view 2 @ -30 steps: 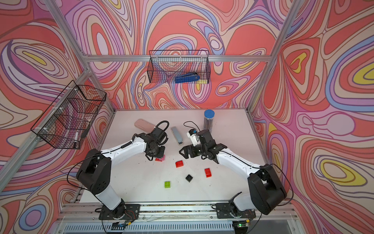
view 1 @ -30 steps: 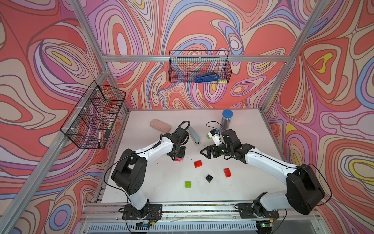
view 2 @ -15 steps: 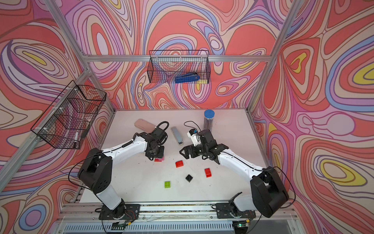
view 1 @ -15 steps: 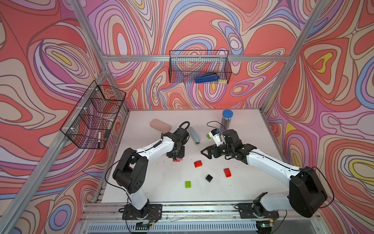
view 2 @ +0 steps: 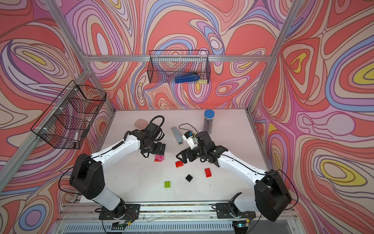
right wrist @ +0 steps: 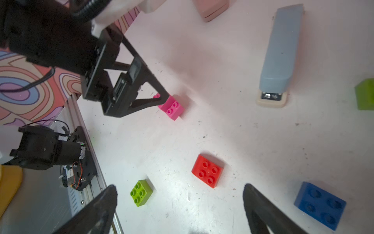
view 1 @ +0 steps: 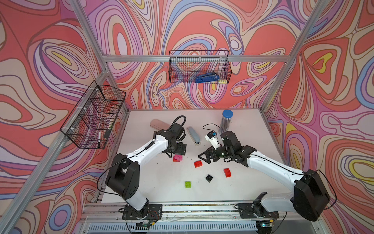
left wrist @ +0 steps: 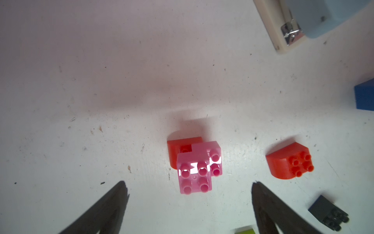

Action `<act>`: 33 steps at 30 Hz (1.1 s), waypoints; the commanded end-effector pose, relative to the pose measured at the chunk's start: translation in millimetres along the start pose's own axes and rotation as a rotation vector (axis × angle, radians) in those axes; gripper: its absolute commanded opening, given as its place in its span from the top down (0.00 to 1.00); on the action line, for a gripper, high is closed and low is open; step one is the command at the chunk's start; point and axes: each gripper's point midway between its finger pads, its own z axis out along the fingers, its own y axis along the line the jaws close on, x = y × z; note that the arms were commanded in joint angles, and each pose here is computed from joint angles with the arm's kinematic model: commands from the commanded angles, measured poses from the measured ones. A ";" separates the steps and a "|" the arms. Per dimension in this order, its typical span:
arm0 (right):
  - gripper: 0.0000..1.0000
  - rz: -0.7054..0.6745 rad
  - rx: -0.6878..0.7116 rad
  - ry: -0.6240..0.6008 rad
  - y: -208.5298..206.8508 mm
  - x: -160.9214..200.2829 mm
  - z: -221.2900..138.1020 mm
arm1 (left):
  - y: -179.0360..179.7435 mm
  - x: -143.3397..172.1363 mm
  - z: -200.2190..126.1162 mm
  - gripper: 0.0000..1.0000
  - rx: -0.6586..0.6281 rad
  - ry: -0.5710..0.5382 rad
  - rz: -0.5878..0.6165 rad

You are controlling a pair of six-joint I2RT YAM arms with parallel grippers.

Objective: Assemble the letter s with lego
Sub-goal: Pick up the lego brick from the center of the board.

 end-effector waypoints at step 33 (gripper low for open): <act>0.25 -0.761 -0.131 0.395 87.3 121.1 103.0 | 15.7 -19.4 -35.4 0.00 0.157 -0.097 0.041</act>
